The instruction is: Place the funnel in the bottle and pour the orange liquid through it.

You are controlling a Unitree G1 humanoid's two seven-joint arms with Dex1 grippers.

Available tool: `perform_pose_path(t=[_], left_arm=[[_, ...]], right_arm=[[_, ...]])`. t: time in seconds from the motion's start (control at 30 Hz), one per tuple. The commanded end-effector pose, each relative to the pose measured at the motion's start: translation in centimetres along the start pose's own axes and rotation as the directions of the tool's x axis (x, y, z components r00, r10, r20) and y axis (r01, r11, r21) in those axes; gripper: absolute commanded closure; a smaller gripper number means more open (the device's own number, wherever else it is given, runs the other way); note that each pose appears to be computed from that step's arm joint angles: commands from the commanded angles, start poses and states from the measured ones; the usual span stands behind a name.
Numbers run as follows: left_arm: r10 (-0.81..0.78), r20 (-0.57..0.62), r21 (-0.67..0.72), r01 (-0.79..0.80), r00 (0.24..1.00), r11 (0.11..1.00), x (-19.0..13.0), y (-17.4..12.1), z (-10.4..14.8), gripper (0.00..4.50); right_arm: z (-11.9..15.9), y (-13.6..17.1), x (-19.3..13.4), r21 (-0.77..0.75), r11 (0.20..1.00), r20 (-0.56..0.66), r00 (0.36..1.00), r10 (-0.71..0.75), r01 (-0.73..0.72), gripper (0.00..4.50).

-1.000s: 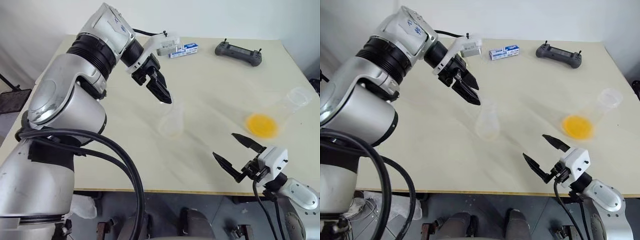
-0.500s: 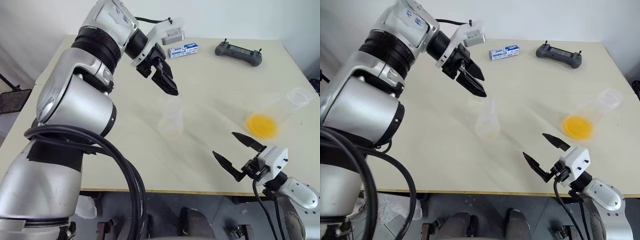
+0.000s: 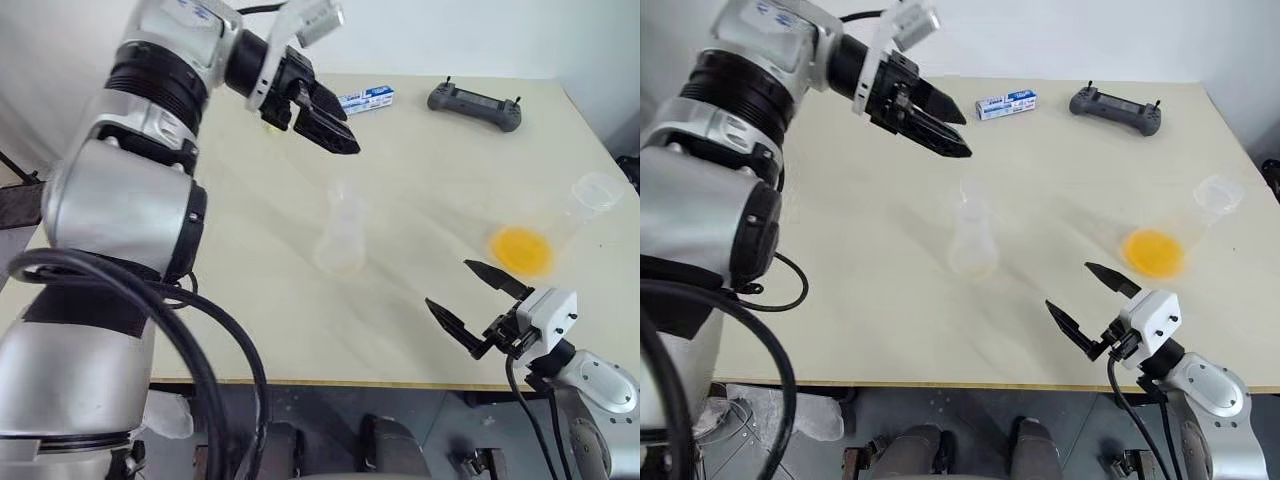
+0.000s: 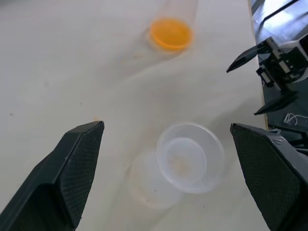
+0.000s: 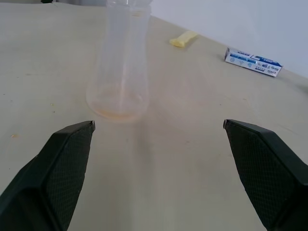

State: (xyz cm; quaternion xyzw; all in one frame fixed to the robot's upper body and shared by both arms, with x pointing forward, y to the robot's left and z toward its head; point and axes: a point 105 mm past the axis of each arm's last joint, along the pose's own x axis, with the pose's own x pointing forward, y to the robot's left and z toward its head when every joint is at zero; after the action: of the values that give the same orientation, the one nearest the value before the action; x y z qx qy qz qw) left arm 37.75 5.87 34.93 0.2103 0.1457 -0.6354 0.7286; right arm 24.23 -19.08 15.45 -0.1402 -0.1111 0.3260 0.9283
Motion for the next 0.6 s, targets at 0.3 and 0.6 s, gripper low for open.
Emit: perform_pose_path(t=[0.3,0.6], left_arm=[[0.155,0.529,-0.004,-0.180,0.834,0.984,-5.5,1.9,-2.1,0.02],[0.189,0.597,0.136,-0.331,0.779,0.934,-6.1,-2.5,-11.5,0.02]], right_arm=[[1.9,-1.3,-1.7,-0.019,0.995,-0.018,0.995,-0.095,0.095,0.00],[1.5,-3.4,-3.7,-0.044,0.953,-0.084,0.949,-0.303,0.300,0.00]])
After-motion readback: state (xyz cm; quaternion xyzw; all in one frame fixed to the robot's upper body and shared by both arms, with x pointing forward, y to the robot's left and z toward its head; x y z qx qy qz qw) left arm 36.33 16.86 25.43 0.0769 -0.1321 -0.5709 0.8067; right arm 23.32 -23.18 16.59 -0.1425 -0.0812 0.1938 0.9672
